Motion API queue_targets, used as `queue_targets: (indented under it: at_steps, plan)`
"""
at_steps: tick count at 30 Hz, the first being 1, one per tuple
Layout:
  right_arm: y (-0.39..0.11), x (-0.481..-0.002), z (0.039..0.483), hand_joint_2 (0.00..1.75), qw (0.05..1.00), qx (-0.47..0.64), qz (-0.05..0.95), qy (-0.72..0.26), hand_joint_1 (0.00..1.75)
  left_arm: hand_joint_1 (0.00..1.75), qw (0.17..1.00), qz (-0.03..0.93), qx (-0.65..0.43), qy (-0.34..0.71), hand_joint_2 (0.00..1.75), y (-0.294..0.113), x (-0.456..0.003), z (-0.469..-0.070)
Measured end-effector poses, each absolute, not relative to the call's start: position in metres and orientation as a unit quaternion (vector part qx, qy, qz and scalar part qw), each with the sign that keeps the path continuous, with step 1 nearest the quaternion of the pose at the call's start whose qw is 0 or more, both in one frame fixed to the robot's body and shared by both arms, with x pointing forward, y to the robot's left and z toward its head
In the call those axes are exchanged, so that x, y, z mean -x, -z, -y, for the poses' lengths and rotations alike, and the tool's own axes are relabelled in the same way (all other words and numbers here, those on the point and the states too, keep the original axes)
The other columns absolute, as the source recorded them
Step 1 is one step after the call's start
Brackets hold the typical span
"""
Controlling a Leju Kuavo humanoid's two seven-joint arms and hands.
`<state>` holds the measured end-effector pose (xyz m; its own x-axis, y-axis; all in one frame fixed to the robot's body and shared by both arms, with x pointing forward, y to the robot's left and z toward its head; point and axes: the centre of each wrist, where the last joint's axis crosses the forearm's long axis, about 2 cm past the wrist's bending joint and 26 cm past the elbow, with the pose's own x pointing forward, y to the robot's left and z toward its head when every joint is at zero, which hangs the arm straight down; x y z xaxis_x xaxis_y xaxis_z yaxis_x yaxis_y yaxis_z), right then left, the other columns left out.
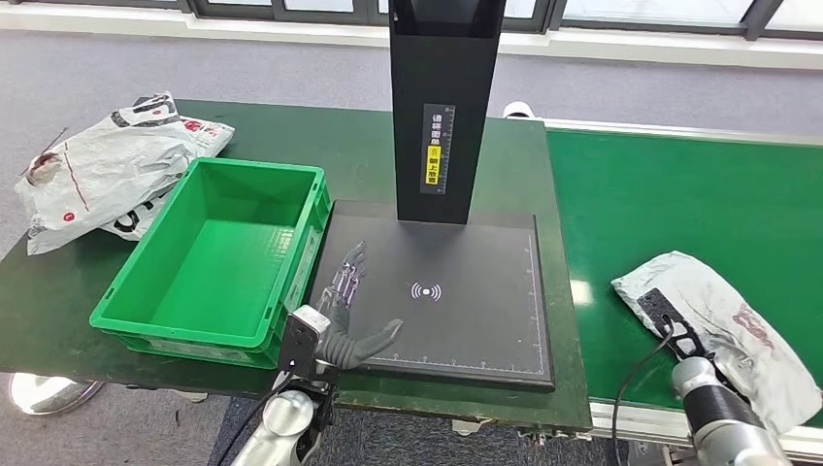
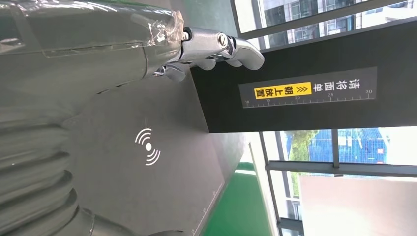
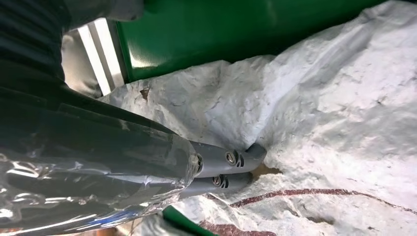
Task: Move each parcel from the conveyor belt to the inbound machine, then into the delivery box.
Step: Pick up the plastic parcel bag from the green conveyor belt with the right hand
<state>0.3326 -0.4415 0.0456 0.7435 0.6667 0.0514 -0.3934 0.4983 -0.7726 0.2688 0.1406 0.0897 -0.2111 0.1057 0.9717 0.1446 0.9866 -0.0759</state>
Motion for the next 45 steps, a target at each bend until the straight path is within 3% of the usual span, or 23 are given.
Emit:
queue_targets:
  at_steps: [19, 45]
  plan:
    - [-0.066, -0.349, 0.419, 1.75, 0.778, 0.469, 0.262, -0.326, 0.0, 0.0, 0.623, 0.779, 0.074, 0.016, 1.75, -0.092, -0.262, -0.14]
    - [-0.04, -0.324, 0.427, 1.75, 0.809, 0.44, 0.186, -0.342, 0.0, 0.0, 0.626, 0.775, 0.085, 0.024, 1.75, -0.091, -0.262, -0.138]
